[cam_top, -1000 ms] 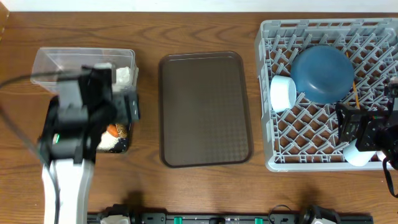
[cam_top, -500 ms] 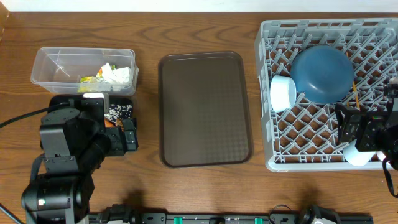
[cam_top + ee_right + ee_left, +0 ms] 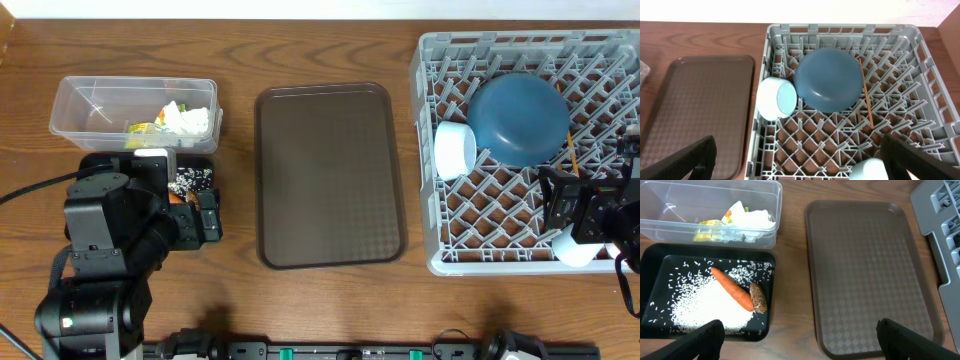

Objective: Sort waste into correct bins and load items into the dishwasher rack

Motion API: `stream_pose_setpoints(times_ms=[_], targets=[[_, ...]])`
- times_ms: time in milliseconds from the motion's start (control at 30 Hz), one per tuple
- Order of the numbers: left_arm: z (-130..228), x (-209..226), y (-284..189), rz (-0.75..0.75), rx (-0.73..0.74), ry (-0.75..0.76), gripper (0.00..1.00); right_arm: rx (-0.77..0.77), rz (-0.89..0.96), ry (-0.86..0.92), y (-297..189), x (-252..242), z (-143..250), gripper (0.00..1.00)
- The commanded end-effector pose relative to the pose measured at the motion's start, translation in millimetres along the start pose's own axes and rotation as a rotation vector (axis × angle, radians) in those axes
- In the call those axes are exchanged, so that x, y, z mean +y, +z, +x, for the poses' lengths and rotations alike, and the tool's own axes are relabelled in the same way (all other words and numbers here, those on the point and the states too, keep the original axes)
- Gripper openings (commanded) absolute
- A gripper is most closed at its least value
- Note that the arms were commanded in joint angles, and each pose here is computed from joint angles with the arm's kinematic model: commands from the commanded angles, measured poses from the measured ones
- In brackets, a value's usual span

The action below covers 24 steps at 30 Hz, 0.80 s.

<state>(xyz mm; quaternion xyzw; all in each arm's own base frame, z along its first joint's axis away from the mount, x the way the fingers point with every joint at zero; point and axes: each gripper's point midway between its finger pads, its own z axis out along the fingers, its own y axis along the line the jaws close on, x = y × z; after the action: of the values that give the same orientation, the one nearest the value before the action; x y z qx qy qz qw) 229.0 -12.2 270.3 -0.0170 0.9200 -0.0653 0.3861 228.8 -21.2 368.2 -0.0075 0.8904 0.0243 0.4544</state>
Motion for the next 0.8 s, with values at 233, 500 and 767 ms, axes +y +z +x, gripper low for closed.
stream_pose_setpoints(times_ms=[233,500,767], targets=[[-4,-1,-3,0.005,-0.012,-0.003,0.98,-0.04,0.053,-0.134,-23,13,5,0.99],[-4,-1,-3,0.005,-0.012,-0.003,0.98,-0.33,-0.075,-0.339,-34,54,0,0.99],[-4,-1,-3,0.005,-0.012,-0.003,0.98,-0.393,-0.141,-0.353,22,64,70,0.99]])
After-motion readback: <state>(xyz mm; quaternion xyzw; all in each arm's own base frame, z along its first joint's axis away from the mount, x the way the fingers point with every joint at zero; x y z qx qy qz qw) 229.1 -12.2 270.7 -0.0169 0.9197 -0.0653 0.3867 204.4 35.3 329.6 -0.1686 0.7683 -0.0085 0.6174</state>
